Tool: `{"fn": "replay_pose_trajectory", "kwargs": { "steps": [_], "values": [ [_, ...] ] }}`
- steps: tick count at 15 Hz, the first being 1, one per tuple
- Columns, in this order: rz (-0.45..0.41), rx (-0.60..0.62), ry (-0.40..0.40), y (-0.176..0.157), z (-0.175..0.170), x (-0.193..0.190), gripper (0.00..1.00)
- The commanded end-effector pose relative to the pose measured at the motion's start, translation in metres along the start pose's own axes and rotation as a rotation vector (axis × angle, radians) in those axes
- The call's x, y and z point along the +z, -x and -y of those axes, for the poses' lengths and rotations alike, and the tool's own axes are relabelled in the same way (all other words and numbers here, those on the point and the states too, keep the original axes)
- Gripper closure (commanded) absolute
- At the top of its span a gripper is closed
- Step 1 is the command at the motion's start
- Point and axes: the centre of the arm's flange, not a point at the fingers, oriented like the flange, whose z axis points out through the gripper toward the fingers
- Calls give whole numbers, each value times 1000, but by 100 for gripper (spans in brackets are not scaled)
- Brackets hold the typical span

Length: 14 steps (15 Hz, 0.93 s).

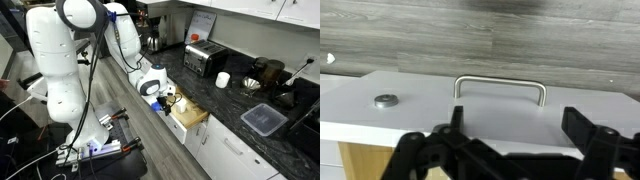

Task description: Remove one white mug from the countertop and place it inside the open drawer then close the drawer

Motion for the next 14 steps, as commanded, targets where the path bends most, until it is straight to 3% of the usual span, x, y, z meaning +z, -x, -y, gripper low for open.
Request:
{"fn": "replay_pose_trajectory", "kwargs": {
  "steps": [1, 14],
  "values": [
    [-43, -17, 12, -10, -2, 10, 0],
    [-122, 6, 80, -53, -17, 18, 0]
  ]
}}
